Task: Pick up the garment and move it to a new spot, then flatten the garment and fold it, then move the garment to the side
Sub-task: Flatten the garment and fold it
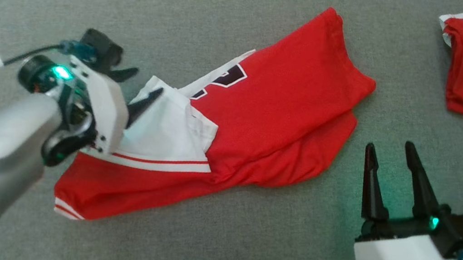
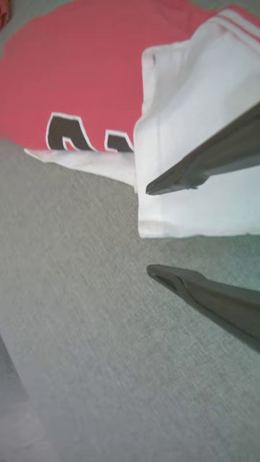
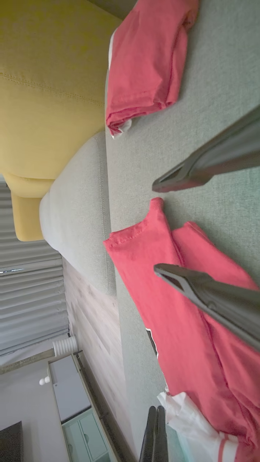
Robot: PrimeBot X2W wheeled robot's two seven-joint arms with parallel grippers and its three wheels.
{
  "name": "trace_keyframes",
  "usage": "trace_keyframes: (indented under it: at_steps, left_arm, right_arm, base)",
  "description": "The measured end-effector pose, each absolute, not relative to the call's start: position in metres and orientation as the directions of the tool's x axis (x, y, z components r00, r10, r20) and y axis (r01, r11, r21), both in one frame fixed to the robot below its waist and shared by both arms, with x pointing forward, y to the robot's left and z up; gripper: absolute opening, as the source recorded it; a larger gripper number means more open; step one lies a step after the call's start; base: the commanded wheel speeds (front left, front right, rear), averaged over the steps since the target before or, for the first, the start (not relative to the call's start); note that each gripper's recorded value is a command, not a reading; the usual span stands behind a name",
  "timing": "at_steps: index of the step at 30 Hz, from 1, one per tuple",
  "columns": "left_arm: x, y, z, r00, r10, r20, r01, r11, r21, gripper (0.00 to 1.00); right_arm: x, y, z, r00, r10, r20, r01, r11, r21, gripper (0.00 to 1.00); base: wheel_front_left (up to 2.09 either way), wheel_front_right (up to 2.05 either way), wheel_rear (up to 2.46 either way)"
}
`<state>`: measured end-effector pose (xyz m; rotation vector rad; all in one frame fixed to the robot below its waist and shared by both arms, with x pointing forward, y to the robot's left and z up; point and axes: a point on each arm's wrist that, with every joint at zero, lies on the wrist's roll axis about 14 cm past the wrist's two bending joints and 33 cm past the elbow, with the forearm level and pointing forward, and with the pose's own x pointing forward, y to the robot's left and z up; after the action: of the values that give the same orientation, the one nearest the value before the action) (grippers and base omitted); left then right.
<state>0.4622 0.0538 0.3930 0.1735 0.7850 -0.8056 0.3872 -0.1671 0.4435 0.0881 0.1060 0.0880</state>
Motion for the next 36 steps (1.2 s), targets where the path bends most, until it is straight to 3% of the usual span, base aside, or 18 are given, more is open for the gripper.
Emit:
trace_keyframes:
  at_steps: [8,15,17,18,19,20,25,29,36]
  left_arm:
    - [0.459,0.049,0.381,0.366,-0.591,-0.719,0.696,0.687,-0.210,1.00]
    - [0.465,0.051,0.379,0.373,-0.594,-0.712,0.713,0.675,-0.189,0.99]
    - [0.467,0.049,0.380,0.374,-0.601,-0.707,0.714,0.673,-0.194,0.82]
    - [0.467,0.048,0.380,0.373,-0.604,-0.704,0.711,0.674,-0.201,0.68]
    - [0.466,0.048,0.379,0.369,-0.605,-0.705,0.708,0.675,-0.208,0.46]
    - [0.464,0.048,0.378,0.365,-0.606,-0.706,0.706,0.675,-0.214,0.43]
    - [0.460,0.052,0.374,0.354,-0.601,-0.716,0.690,0.685,-0.233,0.01]
    - [0.461,0.049,0.379,0.370,-0.617,-0.695,0.701,0.676,-0.227,0.00]
    - [0.473,0.046,0.418,0.495,-0.667,-0.557,0.731,0.666,-0.148,0.00]
  right_arm:
    - [0.393,-0.174,0.446,0.993,0.074,-0.090,-0.067,0.994,0.083,1.00]
    - [0.394,-0.174,0.441,0.992,0.072,-0.103,-0.062,0.994,0.091,1.00]
    - [0.395,-0.174,0.440,0.992,0.072,-0.106,-0.063,0.994,0.091,1.00]
    - [0.395,-0.174,0.440,0.992,0.073,-0.107,-0.063,0.994,0.091,1.00]
    - [0.395,-0.174,0.440,0.992,0.073,-0.107,-0.063,0.994,0.091,1.00]
    - [0.395,-0.174,0.440,0.992,0.073,-0.107,-0.063,0.994,0.091,1.00]
    - [0.396,-0.174,0.440,0.992,0.074,-0.106,-0.065,0.994,0.092,1.00]
    - [0.397,-0.174,0.441,0.992,0.075,-0.103,-0.066,0.994,0.089,1.00]
    - [0.398,-0.165,0.447,0.991,0.102,-0.083,-0.094,0.991,0.092,1.00]
  base:
    - [0.00,0.00,0.00]
    - [0.00,0.00,0.00]
    - [0.00,0.00,0.00]
    - [0.00,0.00,0.00]
    - [0.00,0.00,0.00]
    - [0.00,0.00,0.00]
    - [0.00,0.00,0.00]
    - [0.00,0.00,0.00]
    - [0.00,0.00,0.00]
